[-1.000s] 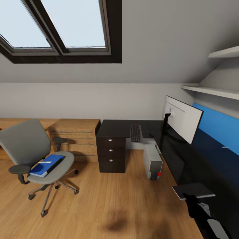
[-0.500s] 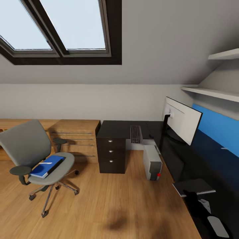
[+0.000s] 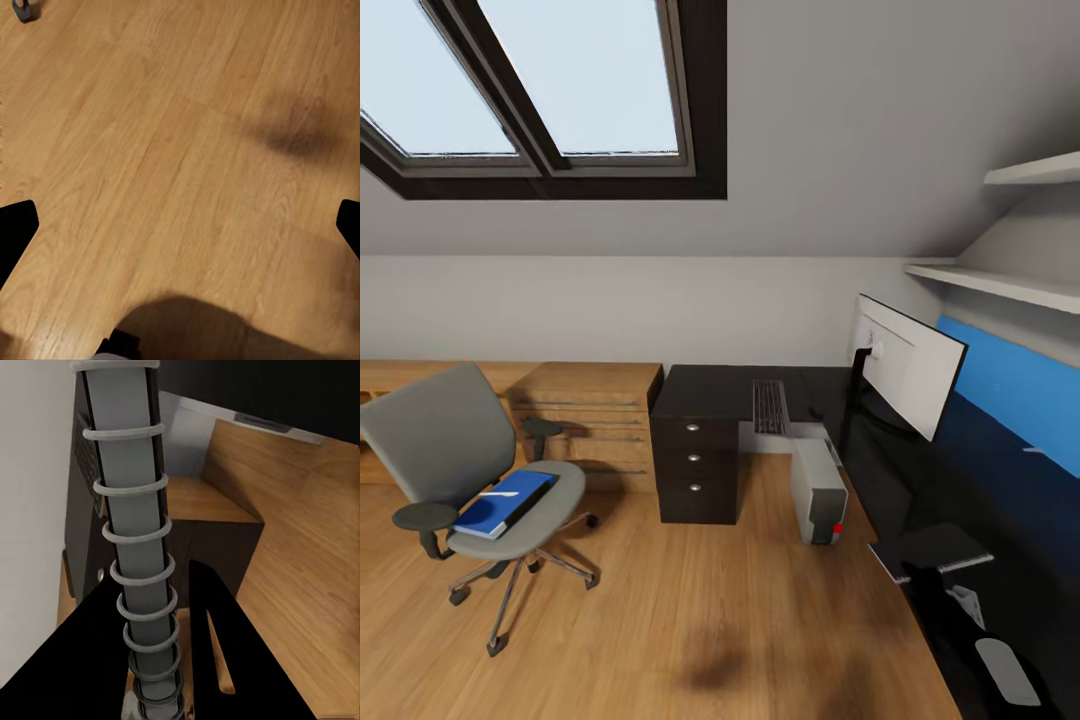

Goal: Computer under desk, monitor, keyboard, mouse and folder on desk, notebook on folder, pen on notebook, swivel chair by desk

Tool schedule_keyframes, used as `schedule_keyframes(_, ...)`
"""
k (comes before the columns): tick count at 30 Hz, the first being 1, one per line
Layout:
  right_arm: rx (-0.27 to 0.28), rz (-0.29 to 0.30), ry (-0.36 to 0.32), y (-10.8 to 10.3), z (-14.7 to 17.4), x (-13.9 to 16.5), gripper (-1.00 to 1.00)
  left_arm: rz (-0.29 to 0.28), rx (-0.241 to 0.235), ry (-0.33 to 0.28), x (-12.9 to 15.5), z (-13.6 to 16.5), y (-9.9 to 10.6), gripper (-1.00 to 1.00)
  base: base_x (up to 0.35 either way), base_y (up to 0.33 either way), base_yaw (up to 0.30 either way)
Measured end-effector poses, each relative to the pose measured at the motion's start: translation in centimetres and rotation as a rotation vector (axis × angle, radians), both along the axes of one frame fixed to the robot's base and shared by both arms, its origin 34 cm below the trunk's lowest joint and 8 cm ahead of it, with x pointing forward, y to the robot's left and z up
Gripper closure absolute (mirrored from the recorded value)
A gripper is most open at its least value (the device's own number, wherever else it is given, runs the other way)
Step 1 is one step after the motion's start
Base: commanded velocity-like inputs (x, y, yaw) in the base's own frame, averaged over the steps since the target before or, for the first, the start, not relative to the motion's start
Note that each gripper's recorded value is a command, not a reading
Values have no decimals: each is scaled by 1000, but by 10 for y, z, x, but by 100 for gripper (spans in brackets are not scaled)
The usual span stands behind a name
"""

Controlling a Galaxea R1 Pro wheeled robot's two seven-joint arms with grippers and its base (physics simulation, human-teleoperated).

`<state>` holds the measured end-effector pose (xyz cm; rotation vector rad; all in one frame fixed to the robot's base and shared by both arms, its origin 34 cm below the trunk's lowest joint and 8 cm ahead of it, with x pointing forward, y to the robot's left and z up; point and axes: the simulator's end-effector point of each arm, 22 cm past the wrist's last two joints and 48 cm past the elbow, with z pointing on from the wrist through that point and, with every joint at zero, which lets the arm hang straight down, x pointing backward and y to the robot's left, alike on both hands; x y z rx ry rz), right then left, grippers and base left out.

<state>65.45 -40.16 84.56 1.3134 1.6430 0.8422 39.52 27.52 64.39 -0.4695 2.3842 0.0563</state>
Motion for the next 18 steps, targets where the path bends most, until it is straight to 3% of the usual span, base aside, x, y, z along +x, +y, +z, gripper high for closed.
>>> schedule_keyframes(12, 3, 3, -10, 2, 15, -2, 100, 0, -1, 0, -3, 12, -1, -100, 0, 0, 0)
schedule_keyframes(18, 7, 14, -57, 5, 30, 0, 100, 0, -1, 1, -5, 18, -1, -100, 0, 0, 0)
